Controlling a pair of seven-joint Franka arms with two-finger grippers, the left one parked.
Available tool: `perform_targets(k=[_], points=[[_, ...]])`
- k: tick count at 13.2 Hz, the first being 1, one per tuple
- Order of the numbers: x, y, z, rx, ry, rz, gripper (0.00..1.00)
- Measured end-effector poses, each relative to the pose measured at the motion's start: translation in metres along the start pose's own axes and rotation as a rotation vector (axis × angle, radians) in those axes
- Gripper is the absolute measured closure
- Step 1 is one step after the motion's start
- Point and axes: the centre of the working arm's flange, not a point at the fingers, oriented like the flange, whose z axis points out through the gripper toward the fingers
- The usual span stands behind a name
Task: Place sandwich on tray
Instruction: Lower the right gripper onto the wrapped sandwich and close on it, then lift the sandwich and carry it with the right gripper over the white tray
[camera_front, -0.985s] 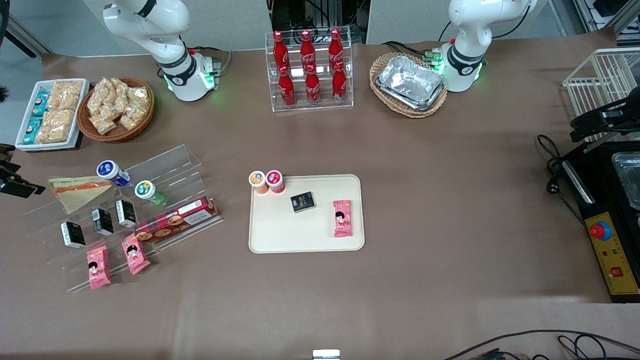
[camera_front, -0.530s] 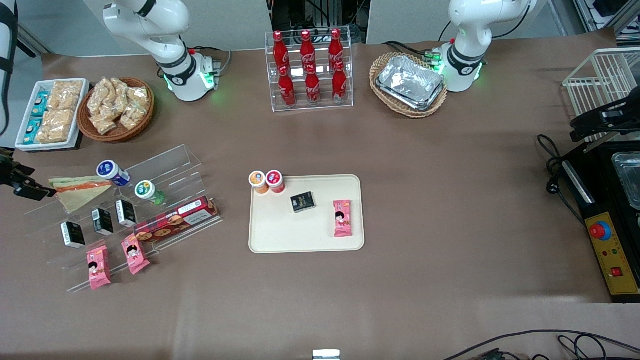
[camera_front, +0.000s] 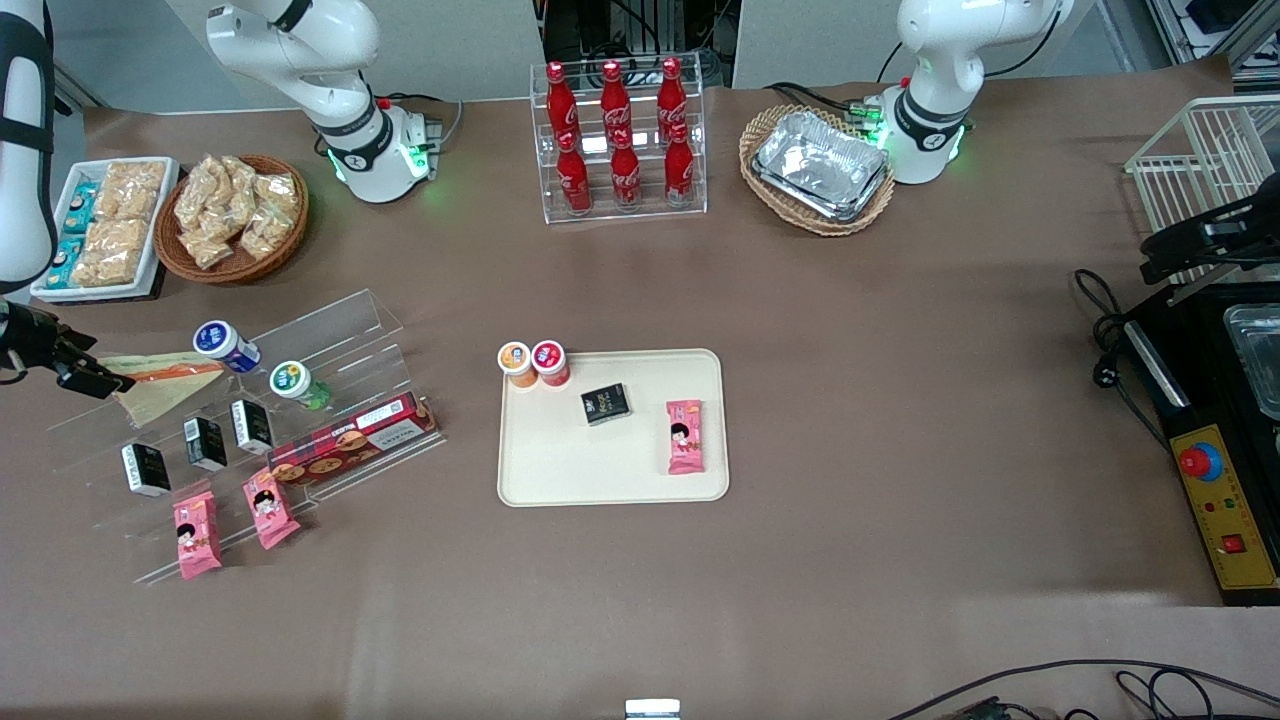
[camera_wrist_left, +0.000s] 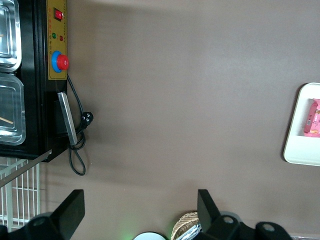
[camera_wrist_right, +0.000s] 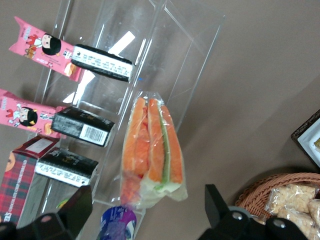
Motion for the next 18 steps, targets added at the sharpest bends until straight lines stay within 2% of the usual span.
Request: perform_targets(k=[8, 12, 13, 15, 16, 17, 18], points=[[0.007, -0.005, 0.041, 0.002, 0.056, -0.001, 0.0], [0.003, -0.004, 0.054, 0.003, 0.058, -0.003, 0.05], [0.003, -0.005, 0.052, 0.004, 0.06, -0.005, 0.15], [0.002, -0.006, 0.051, 0.006, 0.063, -0.028, 0.24], [0.002, -0.006, 0.051, 0.006, 0.064, -0.042, 0.32], [0.002, -0.006, 0.049, 0.007, 0.066, -0.049, 0.44], [0.002, -0.007, 0.048, 0.008, 0.069, -0.062, 0.47]])
